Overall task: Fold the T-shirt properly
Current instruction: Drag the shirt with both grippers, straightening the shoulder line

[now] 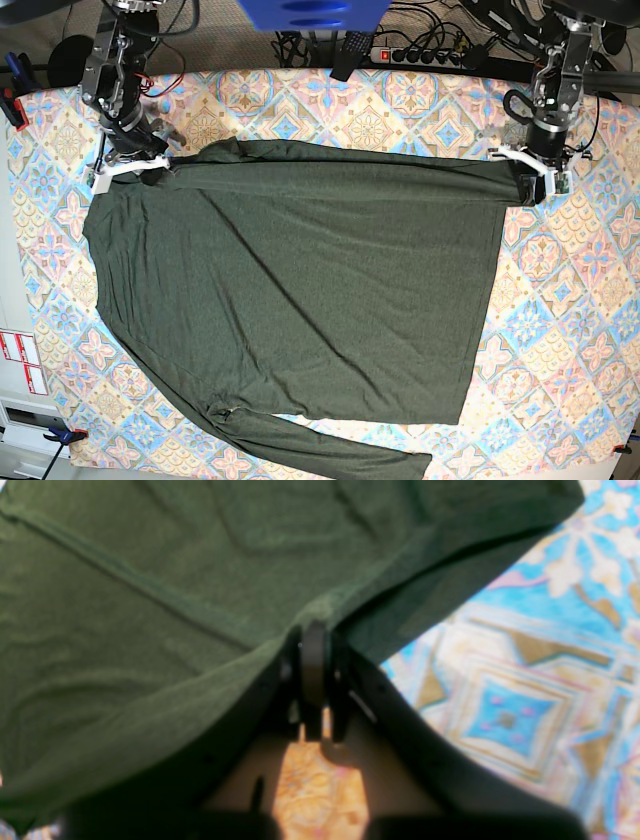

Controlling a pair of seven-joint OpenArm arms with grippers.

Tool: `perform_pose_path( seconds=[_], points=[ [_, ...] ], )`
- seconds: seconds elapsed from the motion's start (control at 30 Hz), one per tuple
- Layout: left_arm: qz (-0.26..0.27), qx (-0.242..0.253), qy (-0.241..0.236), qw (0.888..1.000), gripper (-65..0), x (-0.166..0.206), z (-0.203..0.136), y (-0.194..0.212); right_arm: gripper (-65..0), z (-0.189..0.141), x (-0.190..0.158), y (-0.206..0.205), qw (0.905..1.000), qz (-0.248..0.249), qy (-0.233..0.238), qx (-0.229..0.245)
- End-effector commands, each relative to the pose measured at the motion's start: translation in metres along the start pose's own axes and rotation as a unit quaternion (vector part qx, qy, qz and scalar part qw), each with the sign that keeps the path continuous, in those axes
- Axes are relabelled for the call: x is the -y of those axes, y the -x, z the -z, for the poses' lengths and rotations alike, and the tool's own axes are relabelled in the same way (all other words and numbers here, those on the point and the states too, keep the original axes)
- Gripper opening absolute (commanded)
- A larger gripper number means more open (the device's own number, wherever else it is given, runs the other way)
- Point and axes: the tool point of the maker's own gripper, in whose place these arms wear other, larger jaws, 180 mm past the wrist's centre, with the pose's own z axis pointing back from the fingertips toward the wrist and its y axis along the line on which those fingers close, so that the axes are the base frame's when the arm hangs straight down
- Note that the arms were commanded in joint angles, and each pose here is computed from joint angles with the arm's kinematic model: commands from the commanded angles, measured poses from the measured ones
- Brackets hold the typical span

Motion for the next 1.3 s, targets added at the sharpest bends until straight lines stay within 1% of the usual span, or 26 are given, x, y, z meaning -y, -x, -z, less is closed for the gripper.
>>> perform_pose_path(
  seconds=[0.0,0.17,0.4,0.63,0.7,0.87,0.97,1.07,1.2,1.27],
  points=[
    [0.01,0.025,-0.002,1.0,-47.0,-0.005,0.005,-0.016,-65.0,-0.001,-0.006,-0.013,0.9997,-0.007,-0.008,0.021],
    [0.013,0.021,0.01,1.0,-45.7,0.005,0.01,-0.014,-65.0,0.001,-0.014,-0.008,0.9997,-0.013,-0.018,0.015],
    [0.02,0.01,0.026,0.999,-45.5,0.016,0.008,-0.006,-65.0,0.0,-0.013,-0.008,0.9997,-0.012,-0.017,0.015],
    [0.032,-0.014,0.034,0.999,-44.7,0.012,-0.015,0.014,-65.0,0.0,-0.012,-0.008,0.9997,-0.012,-0.016,0.015],
    [0.032,-0.018,0.036,0.999,-40.9,0.013,-0.018,0.017,-65.0,0.0,-0.012,-0.008,0.9997,-0.012,-0.016,0.016],
    [0.032,-0.029,0.04,0.998,-24.9,0.015,-0.027,0.026,-65.0,0.001,-0.013,-0.007,0.9997,-0.013,-0.017,0.014],
    [0.033,-0.033,0.041,0.998,-18.7,0.015,-0.029,0.029,-65.0,0.001,-0.014,-0.008,0.9997,-0.013,-0.018,0.015],
    [0.031,-0.035,0.042,0.998,-16.4,0.018,-0.03,0.031,-65.0,0.001,-0.014,-0.008,0.9997,-0.013,-0.018,0.015],
    [0.029,-0.034,0.041,0.998,-16.4,0.018,-0.028,0.031,-65.0,0.001,-0.014,-0.008,0.9997,-0.013,-0.018,0.015],
    [0.022,-0.028,0.043,0.998,-16.3,0.024,-0.024,0.028,-65.0,0.001,-0.014,-0.008,0.9997,-0.013,-0.018,0.015]
  ],
)
